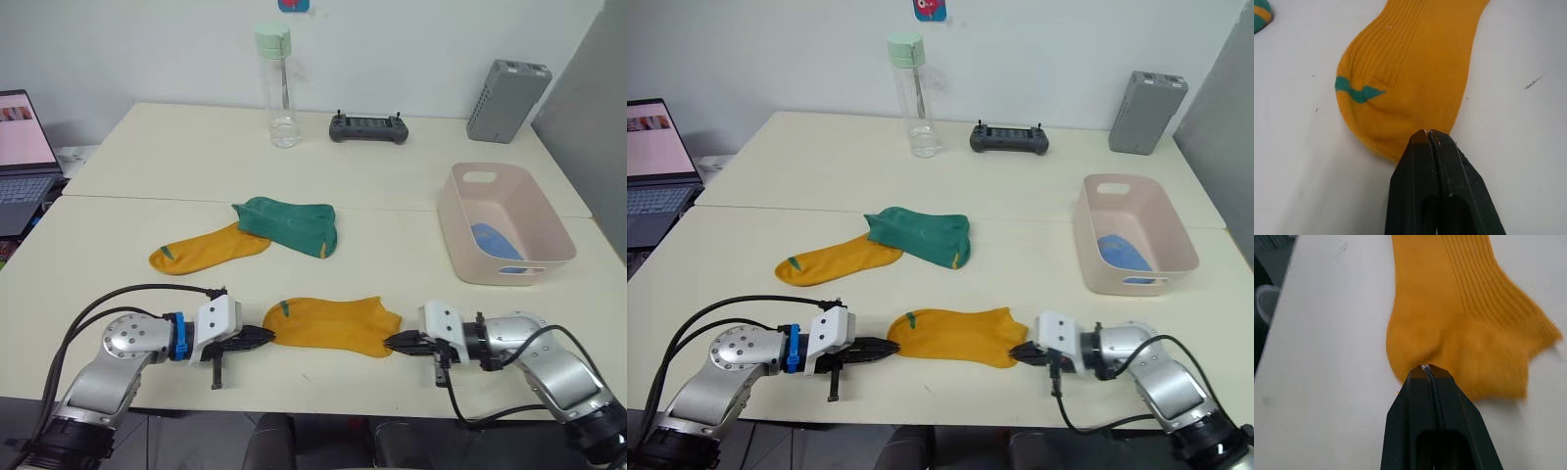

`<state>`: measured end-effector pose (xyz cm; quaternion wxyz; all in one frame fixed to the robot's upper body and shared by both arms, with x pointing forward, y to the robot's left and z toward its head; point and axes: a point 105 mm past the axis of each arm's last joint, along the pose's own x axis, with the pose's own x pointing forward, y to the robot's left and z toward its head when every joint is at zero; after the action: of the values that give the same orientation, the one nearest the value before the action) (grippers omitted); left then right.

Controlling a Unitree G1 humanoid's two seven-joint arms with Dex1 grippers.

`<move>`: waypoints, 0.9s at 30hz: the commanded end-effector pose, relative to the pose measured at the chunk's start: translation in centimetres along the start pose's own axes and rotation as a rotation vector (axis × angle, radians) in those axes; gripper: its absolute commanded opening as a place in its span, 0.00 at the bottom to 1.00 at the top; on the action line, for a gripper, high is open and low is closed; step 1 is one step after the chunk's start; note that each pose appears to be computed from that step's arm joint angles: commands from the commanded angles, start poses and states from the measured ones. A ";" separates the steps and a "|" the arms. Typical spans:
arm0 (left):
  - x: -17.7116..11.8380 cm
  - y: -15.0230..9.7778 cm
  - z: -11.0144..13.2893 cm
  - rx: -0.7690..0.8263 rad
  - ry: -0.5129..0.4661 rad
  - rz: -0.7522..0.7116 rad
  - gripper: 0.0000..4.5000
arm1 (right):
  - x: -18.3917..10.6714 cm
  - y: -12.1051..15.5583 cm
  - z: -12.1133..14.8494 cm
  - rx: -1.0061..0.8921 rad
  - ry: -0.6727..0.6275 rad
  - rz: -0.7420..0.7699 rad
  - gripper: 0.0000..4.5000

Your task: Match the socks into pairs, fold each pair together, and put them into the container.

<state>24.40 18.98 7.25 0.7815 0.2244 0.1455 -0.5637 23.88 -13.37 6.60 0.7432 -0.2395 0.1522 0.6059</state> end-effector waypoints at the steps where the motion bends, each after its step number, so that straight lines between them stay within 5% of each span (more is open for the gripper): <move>1: -2.0 0.9 0.8 -0.047 -0.040 0.082 0.00 | -2.3 -1.5 1.0 -0.003 -0.040 -0.105 0.00; 4: -3.8 2.3 1.2 -0.144 -0.103 0.256 0.00 | -3.5 -3.3 4.0 0.048 -0.195 -0.249 0.04; 8: -6.4 5.3 0.0 -0.222 -0.162 0.586 0.14 | -3.4 -4.4 6.9 0.031 -0.310 -0.355 0.29; 11: -8.3 6.2 -1.4 -0.288 -0.200 0.814 0.34 | -1.7 -5.1 10.2 -0.013 -0.383 -0.368 0.53; 17: -8.0 7.3 -1.3 -0.252 -0.201 0.902 0.77 | 0.4 -6.0 14.6 -0.064 -0.462 -0.341 1.00; 20: -8.1 8.8 -0.3 -0.211 -0.218 0.941 0.99 | 1.7 -5.4 16.3 -0.068 -0.490 -0.258 1.00; 27: -2.7 9.7 0.5 -0.071 -0.094 0.711 1.00 | 2.6 -5.1 16.2 -0.082 -0.457 -0.210 1.00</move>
<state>32.17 24.14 10.49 0.9478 0.1920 0.0485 -0.2499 28.76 -3.61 18.74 0.8148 -0.1312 -0.0494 0.5625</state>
